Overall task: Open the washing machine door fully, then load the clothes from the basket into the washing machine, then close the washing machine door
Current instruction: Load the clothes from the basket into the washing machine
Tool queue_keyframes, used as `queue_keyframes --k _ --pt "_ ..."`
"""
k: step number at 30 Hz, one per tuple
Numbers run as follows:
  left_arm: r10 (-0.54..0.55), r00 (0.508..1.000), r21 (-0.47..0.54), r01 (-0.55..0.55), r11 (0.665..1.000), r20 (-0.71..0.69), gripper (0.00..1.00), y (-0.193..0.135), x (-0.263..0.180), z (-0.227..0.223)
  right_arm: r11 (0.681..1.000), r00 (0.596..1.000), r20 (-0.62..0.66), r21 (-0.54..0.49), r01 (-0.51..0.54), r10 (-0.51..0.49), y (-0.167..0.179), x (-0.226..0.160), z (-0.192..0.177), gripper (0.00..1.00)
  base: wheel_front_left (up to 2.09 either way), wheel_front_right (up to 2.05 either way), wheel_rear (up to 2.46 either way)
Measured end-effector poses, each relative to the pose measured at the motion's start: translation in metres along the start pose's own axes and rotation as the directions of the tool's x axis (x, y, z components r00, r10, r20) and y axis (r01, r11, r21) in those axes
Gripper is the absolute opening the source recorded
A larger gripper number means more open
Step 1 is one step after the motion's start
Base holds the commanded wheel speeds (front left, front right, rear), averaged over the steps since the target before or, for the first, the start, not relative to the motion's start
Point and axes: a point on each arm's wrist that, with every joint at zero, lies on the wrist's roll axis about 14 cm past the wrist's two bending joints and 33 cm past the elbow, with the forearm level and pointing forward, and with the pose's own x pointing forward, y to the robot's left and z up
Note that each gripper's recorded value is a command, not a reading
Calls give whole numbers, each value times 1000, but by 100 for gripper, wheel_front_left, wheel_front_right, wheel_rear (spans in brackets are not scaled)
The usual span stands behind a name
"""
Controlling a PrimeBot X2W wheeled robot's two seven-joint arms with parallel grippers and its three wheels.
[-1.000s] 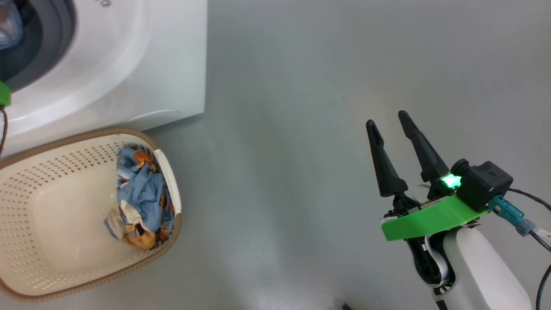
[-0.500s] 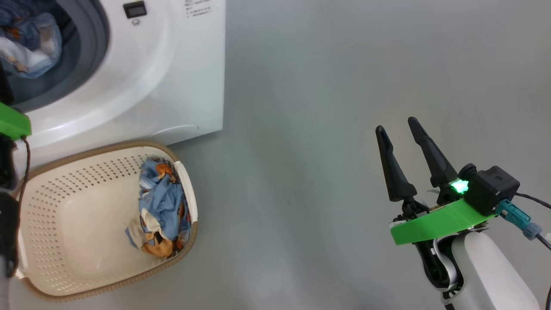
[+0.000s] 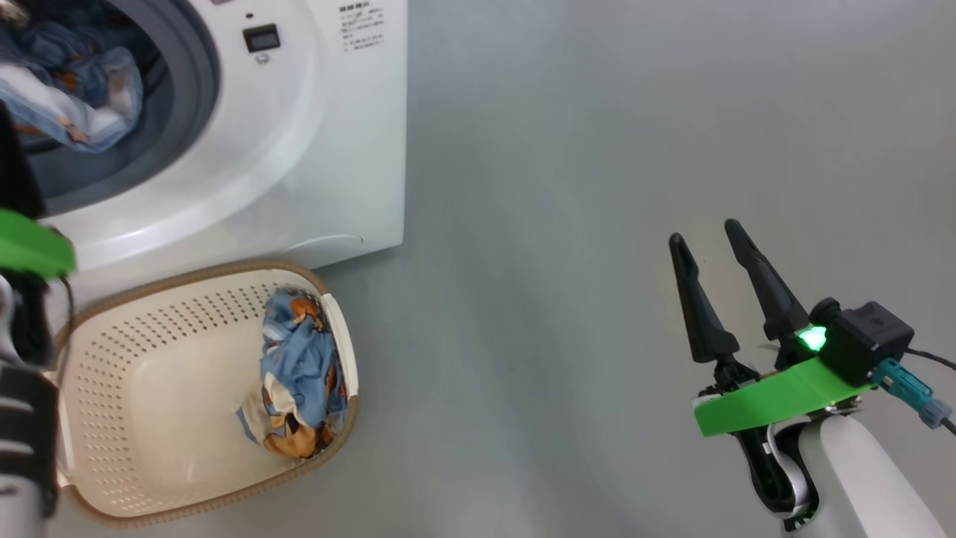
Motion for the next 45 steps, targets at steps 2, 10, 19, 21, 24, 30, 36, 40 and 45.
queue_keyframes --k 2,10,19,21,24,30,36,40,45 --pt "-5 1000 11 5 1000 -10 100 -2 -10 -6 1000 1000 0 0 10 -10 -3 -4 1 100 0 0 0" --pt "4 1000 51 -4 999 0 100 2 -52 -11 1000 999 32 -4 -7 7 0 -10 14 100 0 0 0" --pt "40 999 90 -41 995 11 100 13 -105 -14 1000 999 40 -8 -7 7 -2 -26 19 100 0 0 0" --pt "46 999 99 -47 994 18 100 15 -115 -12 1000 999 41 -6 -9 10 -1 -30 19 100 0 0 0" --pt "45 999 126 -48 991 26 100 16 -130 -9 1000 999 31 -5 -9 9 -1 -38 16 100 0 0 0" --pt "60 997 127 -65 990 45 100 18 -159 -7 1000 999 43 -7 -2 3 -4 -48 20 100 0 0 0" --pt "82 995 128 -89 988 59 100 24 -186 -6 1000 999 51 -4 -6 6 -3 -58 23 100 0 0 0" --pt "94 994 130 -101 986 64 100 25 -200 -7 1000 998 55 -4 -6 6 -3 -62 24 100 0 0 0" --pt "102 993 133 -110 985 66 100 27 -215 -8 1000 998 64 -7 5 -4 -7 -66 27 100 0 0 0"
